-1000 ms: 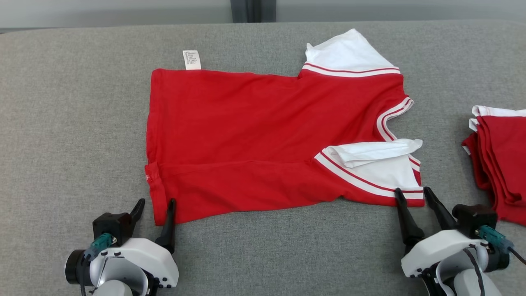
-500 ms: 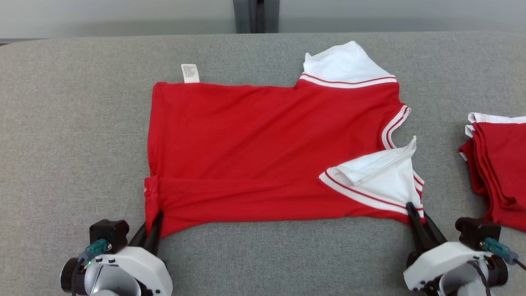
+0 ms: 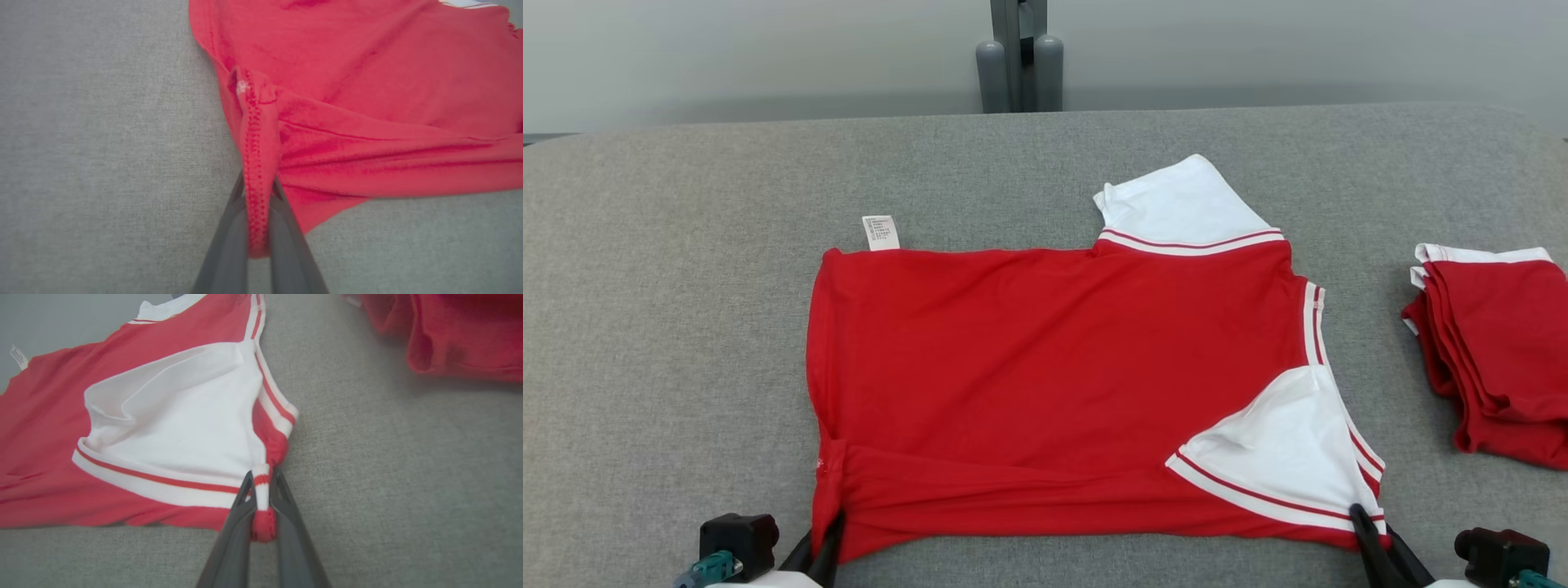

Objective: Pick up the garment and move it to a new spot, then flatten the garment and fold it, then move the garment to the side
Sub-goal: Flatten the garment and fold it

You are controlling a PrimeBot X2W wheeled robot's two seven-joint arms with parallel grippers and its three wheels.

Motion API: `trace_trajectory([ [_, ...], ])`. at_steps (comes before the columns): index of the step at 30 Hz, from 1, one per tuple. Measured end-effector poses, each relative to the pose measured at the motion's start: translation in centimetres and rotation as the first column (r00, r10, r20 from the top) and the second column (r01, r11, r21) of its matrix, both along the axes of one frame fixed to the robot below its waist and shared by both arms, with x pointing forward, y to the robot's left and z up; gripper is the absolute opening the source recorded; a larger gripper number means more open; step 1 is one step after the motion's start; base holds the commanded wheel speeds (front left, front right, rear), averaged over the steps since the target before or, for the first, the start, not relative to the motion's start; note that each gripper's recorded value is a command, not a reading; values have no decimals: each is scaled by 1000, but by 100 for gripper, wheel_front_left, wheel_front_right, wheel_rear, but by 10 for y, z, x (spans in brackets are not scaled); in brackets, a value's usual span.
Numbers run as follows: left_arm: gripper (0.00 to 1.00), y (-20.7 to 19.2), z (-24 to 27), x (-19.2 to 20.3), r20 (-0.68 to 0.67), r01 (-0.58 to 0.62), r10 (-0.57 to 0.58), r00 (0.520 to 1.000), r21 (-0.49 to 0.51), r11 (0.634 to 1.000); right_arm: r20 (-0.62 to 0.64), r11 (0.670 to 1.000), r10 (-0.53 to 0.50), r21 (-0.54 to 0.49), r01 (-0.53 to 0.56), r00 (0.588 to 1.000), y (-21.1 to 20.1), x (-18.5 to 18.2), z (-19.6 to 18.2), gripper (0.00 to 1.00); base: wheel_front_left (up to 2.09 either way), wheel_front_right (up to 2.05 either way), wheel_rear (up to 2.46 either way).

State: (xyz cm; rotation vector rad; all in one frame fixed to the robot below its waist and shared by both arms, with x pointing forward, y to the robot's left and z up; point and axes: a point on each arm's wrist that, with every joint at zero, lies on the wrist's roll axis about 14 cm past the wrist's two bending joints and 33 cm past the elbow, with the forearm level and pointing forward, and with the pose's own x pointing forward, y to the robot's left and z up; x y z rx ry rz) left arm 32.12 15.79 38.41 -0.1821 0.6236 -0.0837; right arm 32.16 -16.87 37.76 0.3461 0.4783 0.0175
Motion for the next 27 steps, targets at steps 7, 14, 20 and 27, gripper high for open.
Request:
trace_trajectory([
  [7, 100, 7, 12, 2, 33, -26, 26, 999, 10, 1000, 135, 998, -42, -36, 47, 990, -18, 18, 33, 100, 0, 0, 0],
  [14, 100, 18, 39, 19, 158, -84, 81, 984, 18, 996, 374, 990, -47, -107, 94, 926, -33, 49, 98, 100, 0, 0, 0],
  [20, 100, 24, 84, 47, 346, -115, 97, 933, 32, 993, 517, 982, 16, -169, 83, 856, -24, 67, 149, 100, 0, 0, 0],
  [27, 100, 28, 125, 67, 505, -127, 69, 861, 83, 988, 542, 979, 78, -199, 38, 837, -7, 66, 166, 100, 0, 0, 0],
])
